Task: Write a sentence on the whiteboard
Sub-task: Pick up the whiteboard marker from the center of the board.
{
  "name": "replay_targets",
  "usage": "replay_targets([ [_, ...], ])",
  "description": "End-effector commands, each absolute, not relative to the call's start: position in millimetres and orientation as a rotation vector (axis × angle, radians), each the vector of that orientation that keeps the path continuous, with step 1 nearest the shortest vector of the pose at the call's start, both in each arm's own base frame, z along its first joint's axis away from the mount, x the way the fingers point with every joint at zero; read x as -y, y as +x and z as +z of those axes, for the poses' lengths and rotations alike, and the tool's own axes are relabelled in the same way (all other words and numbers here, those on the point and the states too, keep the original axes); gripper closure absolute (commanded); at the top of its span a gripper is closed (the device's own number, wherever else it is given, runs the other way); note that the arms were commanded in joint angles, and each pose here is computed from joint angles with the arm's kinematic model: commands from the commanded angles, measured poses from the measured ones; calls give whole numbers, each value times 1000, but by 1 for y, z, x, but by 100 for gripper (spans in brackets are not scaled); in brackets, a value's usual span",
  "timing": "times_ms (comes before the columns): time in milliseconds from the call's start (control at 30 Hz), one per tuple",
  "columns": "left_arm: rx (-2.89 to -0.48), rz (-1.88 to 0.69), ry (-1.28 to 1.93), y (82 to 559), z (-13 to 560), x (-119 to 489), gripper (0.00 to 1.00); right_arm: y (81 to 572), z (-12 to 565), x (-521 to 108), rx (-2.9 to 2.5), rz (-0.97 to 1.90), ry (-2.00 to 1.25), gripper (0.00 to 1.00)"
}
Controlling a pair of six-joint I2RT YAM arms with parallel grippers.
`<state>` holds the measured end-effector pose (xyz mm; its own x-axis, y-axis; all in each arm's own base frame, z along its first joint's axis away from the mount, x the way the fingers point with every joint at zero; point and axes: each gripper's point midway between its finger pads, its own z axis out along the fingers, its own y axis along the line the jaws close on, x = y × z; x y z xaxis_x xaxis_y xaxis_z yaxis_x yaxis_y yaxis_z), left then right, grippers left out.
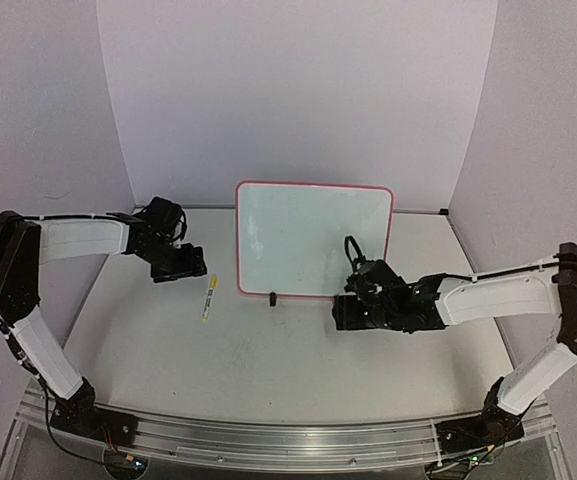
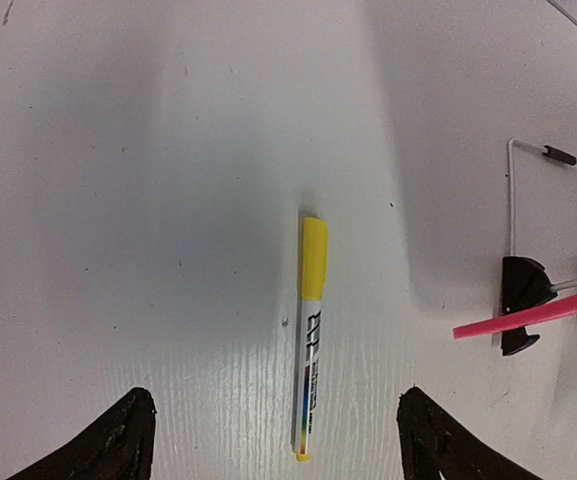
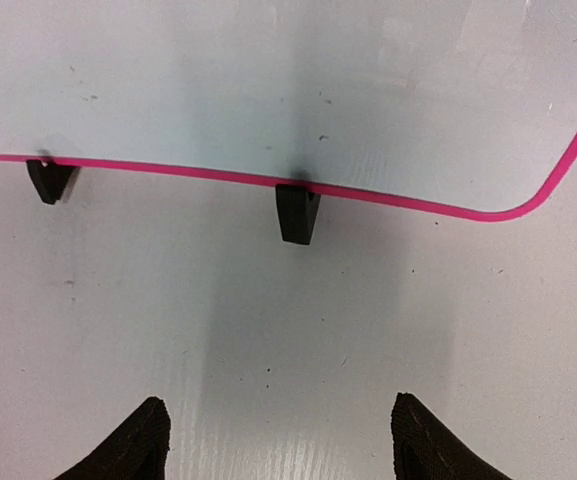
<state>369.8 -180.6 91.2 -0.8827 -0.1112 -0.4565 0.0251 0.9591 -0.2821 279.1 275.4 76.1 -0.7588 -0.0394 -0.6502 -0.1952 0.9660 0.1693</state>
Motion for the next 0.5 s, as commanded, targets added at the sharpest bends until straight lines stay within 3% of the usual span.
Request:
replay_targets([
  [0,-2596,-347,-13,392,96,201,23,281,113,-265,-2322,328,-102,28],
  [200,-2637,-284,10,402,77,210,34,279,115,-256,-2312,314,-55,29],
  [467,-2659,-273,8,410,63,215,40,282,114,-258,-2315,316,-39,29],
])
